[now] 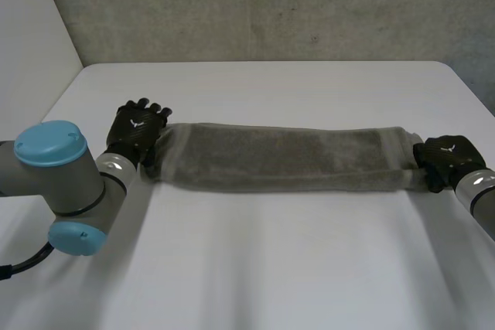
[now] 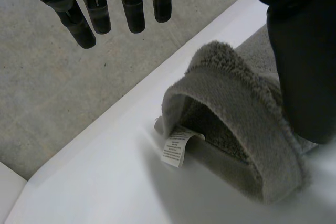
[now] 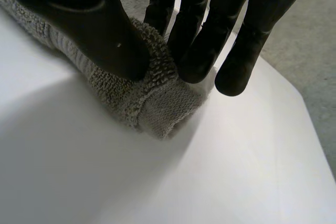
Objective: Fold the towel.
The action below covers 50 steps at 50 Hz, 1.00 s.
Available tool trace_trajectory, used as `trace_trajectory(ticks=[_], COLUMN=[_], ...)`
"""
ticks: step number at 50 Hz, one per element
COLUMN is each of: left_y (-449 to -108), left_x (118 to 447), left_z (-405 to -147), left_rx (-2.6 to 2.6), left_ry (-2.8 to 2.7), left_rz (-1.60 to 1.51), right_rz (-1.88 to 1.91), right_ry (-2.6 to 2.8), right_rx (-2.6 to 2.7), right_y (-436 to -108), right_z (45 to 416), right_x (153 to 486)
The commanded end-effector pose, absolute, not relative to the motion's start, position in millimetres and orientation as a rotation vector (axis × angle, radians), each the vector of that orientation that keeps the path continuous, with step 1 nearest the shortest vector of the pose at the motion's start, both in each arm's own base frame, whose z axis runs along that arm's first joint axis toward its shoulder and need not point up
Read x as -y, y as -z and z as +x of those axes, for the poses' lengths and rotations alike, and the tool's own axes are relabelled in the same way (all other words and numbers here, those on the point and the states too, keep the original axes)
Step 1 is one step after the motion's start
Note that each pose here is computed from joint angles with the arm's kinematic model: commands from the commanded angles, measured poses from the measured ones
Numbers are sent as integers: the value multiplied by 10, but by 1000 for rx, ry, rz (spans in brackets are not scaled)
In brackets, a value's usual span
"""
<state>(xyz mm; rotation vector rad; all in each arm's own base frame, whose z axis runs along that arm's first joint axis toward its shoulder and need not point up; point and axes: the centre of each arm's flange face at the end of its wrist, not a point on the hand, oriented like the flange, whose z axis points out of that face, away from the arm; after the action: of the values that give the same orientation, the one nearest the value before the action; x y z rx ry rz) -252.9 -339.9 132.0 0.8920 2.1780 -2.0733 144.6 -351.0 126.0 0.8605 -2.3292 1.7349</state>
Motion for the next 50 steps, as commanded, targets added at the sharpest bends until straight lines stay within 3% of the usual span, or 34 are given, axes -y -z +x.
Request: trace_trajectory(ticks=[1,5,10,13,19,21,22,23,24,26,27,28,29,32,35,40,44,50], left_y=[-1278,-1273,-1302,-1374,-1654,-1746,-1747,-1854,-1971,-2096,-2236,-2237,-2368,-2522,-2585,-2485,-2308,-2203], left_x=[3397,3393,3363,3299,3150,3106,3105,3065,3031,3018,3015,3015,3022,3056,3094,3092,3092,3092], left_z=[-2516,-2513,-2508,-2514,-2580,-2621,-2621,-2670,-2713,-2733,-2744,-2744,-2752,-2764,-2779,-2817,-2843,-2858], left_rx=[-2190,-2193,-2200,-2193,-2139,-2122,-2121,-2099,-2074,-2046,-2012,-2012,-1984,-1970,-1992,-2076,-2144,-2181], left_ry=[2056,2051,2043,2057,2132,2161,2161,2197,2237,2279,2329,2329,2378,2449,2497,2494,2437,2408], left_rz=[891,890,893,898,917,928,928,937,940,929,907,906,879,826,776,756,778,788], right_rz=[771,718,676,710,743,797,798,849,849,985,986,1090,1209,1325,1636,1810,1798,1551], right_ry=[-1724,-1706,-1555,-1504,-1552,-1705,-1706,-1810,-1811,-1980,-1980,-2050,-2111,-2152,-2184,-2102,-2078,-1965], right_rx=[2295,2267,2168,2112,2064,2015,2015,1965,1965,1879,1878,1847,1819,1799,1794,1851,1875,1985], right_y=[-1339,-1429,-1583,-1683,-1910,-2182,-2184,-2372,-2374,-2638,-2639,-2673,-2659,-2590,-2125,-1671,-1597,-1646], right_z=[1222,1018,406,264,369,783,785,1085,1088,1737,1740,2099,2469,2799,3538,3830,3843,3573], right_x=[3613,3696,3871,3941,4037,4046,4046,4000,3999,3812,3811,3659,3462,3266,2716,2378,2366,2514])
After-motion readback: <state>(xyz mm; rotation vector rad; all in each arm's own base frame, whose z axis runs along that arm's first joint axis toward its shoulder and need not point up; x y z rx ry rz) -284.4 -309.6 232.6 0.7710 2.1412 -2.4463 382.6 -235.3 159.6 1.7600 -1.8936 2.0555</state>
